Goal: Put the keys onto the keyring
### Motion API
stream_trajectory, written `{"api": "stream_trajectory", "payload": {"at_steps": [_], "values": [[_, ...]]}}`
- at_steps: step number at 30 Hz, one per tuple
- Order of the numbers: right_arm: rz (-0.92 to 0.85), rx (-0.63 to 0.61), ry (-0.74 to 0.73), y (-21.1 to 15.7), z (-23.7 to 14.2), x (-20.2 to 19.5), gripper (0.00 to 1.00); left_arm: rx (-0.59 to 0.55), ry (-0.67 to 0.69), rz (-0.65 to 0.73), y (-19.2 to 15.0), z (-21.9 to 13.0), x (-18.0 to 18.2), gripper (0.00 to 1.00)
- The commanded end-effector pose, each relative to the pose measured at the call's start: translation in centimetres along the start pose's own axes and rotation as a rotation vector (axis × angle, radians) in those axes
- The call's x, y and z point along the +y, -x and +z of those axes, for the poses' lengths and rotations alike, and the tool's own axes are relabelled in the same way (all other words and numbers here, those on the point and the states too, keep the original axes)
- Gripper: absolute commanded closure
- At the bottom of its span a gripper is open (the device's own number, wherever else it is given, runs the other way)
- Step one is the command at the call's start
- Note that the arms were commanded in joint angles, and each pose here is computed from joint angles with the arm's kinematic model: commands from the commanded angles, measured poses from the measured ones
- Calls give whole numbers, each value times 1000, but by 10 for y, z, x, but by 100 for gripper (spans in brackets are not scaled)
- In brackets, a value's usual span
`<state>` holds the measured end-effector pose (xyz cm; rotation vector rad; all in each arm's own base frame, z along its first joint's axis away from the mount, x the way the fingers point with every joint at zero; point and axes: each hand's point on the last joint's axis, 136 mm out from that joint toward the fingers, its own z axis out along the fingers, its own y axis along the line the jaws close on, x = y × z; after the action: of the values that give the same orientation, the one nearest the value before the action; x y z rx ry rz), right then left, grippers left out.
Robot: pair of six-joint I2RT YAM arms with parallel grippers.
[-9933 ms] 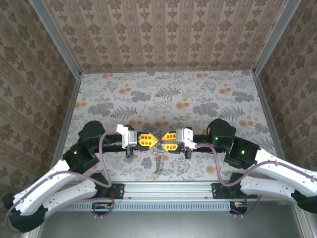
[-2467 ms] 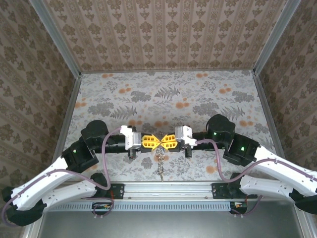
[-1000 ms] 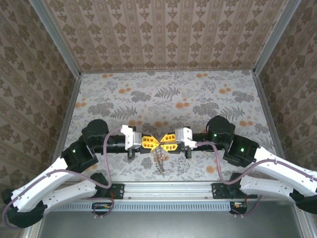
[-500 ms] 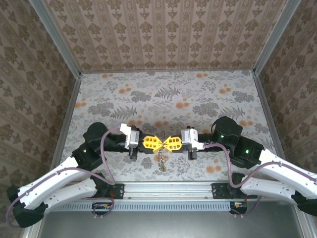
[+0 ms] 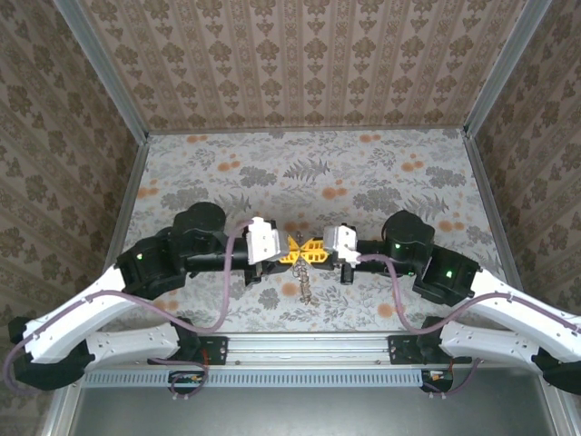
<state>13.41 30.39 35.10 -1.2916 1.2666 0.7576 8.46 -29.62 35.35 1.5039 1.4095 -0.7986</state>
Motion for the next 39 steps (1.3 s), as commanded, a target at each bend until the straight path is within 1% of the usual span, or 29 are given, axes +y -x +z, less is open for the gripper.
{"api": "stream_trajectory", "payload": {"at_steps": [1, 5, 6, 7, 8, 10, 12, 14, 17, 19, 21, 23, 25, 29, 35, 37, 39], "values": [[-23, -32, 2, 16, 6, -3, 100, 106, -12, 44, -21, 21, -2, 82], [-27, 8, -8, 7, 13, -4, 100, 117, -14, 46, -23, 22, -1, 81], [-30, 14, -10, 6, 15, -4, 100, 123, -17, 44, -24, 22, -2, 85], [-32, 19, -9, 5, 17, -4, 100, 127, -21, 45, -25, 23, -2, 98], [-33, 23, -9, 4, 18, -4, 100, 137, -27, 42, -28, 24, -3, 100], [-35, 29, -8, 2, 19, -3, 100, 131, -42, 38, -29, 26, -5, 100], [-34, 29, -6, 2, 19, -3, 100, 71, -65, 25, -23, 24, -9, 100], [-33, 18, 6, 3, 18, 0, 100, -36, -84, 15, -10, 15, -13, 100], [-28, -9, 38, 5, 16, 7, 89, -207, -100, 10, 10, -6, -16, 100], [-21, -21, 65, 5, 16, 12, 87, -318, -111, 11, 22, -22, -19, 100], [-16, -31, 103, 5, 17, 18, 87, -389, -116, 11, 29, -35, -20, 100], [-16, -49, 142, 9, 16, 25, 84, -431, -108, 20, 34, -43, -20, 100], [-13, -65, 171, 11, 16, 30, 81, -476, -137, 31, 38, -48, -25, 100], [-14, -95, 181, 17, 12, 32, 77, -528, -158, 43, 43, -51, -29, 100], [-10, -121, 171, 21, 8, 32, 77, -614, -179, 68, 52, -55, -31, 100], [-10, -128, 164, 22, 8, 30, 79, -642, -179, 77, 55, -56, -31, 100], [-13, -135, 159, 23, 7, 30, 82, -667, -184, 92, 58, -59, -33, 100]]}}
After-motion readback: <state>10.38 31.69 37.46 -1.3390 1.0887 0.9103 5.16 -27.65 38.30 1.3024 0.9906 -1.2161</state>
